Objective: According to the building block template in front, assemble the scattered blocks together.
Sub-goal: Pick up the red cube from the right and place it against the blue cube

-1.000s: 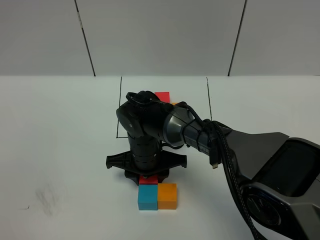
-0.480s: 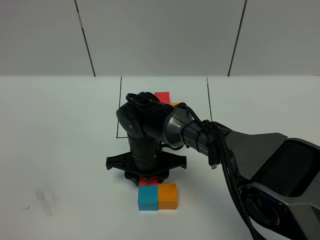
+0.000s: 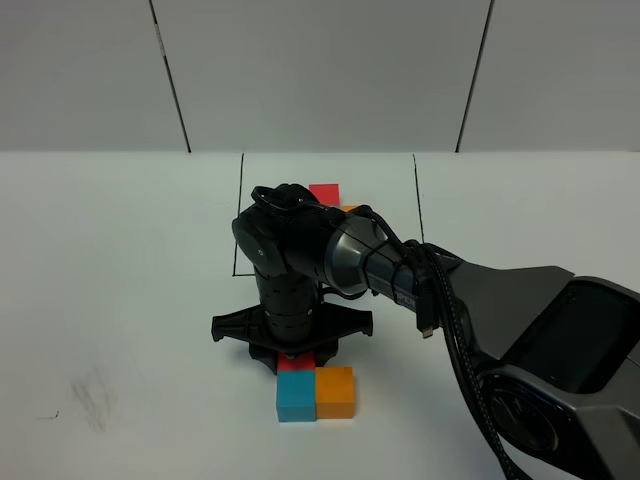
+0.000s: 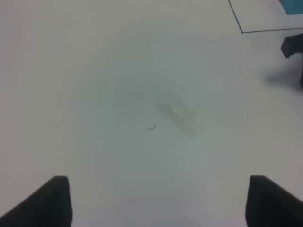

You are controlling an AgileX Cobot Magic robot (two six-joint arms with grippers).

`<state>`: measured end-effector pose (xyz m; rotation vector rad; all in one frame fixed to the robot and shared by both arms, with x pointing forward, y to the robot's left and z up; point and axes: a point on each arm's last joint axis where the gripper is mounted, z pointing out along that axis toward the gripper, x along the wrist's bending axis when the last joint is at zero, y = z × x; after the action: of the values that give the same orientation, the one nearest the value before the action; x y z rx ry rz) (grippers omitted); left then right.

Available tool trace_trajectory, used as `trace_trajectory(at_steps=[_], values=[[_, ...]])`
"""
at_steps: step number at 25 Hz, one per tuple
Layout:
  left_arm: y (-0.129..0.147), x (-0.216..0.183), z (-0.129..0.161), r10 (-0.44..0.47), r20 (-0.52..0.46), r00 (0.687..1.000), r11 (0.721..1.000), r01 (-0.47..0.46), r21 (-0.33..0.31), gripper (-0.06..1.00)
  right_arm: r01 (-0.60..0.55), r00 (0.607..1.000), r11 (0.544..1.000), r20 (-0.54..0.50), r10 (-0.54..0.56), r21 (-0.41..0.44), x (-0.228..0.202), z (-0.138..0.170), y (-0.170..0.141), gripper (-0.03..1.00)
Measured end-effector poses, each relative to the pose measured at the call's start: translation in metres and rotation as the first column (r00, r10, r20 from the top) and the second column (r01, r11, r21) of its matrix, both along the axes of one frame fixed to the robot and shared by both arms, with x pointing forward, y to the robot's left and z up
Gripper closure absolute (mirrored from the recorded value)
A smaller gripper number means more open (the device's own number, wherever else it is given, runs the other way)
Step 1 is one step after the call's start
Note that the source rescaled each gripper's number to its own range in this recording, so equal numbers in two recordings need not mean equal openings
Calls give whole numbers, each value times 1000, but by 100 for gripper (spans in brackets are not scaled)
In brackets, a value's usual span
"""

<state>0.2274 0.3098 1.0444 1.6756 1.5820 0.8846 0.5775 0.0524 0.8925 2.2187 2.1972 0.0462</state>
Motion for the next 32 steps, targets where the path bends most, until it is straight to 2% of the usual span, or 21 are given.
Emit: trace_trajectory(at_steps=[24, 29, 31, 32], values=[[0, 0, 0, 0, 0, 1000, 1000, 0, 0, 10, 5, 1000, 1000, -10, -5, 5, -1, 0, 0, 95], [0, 0, 0, 0, 0, 1000, 1000, 0, 0, 10, 54, 999, 999, -9, -54, 5, -1, 0, 0, 95], [0, 0, 0, 0, 0, 1000, 1000, 0, 0, 10, 60, 998, 998, -9, -60, 5, -1, 0, 0, 90], [0, 0, 0, 0, 0, 1000, 1000, 0, 0, 10, 62, 998, 998, -8, -62, 4, -1, 0, 0, 83]])
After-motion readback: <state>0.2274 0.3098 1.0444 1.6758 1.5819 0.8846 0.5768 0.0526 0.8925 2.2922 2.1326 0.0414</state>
